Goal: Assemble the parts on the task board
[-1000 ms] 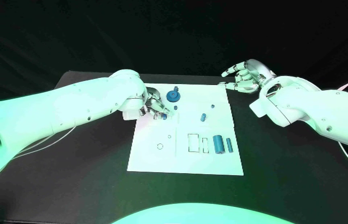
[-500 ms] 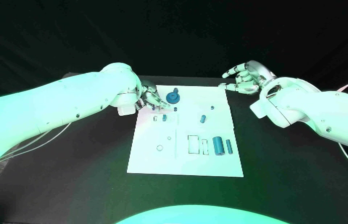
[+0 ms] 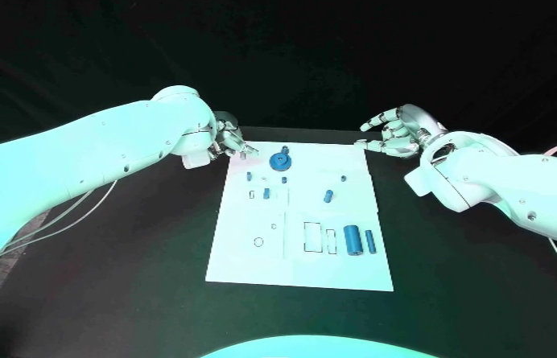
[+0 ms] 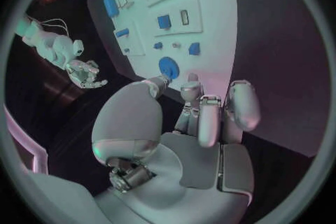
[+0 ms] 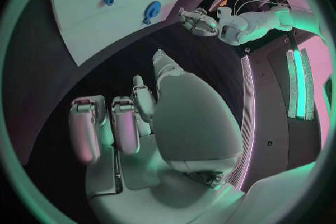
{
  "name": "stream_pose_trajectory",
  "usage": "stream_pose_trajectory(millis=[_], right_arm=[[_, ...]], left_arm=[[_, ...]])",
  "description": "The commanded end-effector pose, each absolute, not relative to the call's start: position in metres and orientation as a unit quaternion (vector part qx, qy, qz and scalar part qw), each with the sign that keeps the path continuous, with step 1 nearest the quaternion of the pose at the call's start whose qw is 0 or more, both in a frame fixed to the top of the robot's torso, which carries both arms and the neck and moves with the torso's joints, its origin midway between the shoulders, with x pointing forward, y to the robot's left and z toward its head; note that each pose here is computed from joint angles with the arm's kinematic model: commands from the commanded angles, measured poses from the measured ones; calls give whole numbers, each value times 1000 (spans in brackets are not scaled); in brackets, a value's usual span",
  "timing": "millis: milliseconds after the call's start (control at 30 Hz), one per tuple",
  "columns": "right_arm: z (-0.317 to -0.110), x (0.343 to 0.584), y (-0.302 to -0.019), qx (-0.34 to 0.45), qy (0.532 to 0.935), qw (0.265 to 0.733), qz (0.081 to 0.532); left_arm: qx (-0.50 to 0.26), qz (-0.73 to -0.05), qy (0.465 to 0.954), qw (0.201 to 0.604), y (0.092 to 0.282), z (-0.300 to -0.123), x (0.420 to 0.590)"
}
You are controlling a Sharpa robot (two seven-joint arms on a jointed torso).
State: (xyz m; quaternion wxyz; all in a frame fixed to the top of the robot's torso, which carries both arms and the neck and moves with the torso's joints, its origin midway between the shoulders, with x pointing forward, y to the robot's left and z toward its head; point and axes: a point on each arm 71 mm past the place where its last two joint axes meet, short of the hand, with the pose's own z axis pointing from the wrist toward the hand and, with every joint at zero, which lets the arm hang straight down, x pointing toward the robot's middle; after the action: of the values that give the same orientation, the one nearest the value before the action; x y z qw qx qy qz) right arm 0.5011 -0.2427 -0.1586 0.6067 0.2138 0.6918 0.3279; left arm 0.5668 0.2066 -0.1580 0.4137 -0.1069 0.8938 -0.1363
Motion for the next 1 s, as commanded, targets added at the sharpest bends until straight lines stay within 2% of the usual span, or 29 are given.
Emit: stream_pose_trajectory(millis=[33,300,667,1000], right_arm=[[-159,501,-242,212,692,606,329],[-159,501,-241,211,693,606,330],[-160,501,-240,211,693,605,330],[-160,501,-240,211,693,605,330]], left_arm=[[-103,-129,895,414,207,-158,570],[-98,-111,903,403,207,-169,575],[-92,-104,915,378,203,-185,573],[-84,-102,922,364,202,-190,570]])
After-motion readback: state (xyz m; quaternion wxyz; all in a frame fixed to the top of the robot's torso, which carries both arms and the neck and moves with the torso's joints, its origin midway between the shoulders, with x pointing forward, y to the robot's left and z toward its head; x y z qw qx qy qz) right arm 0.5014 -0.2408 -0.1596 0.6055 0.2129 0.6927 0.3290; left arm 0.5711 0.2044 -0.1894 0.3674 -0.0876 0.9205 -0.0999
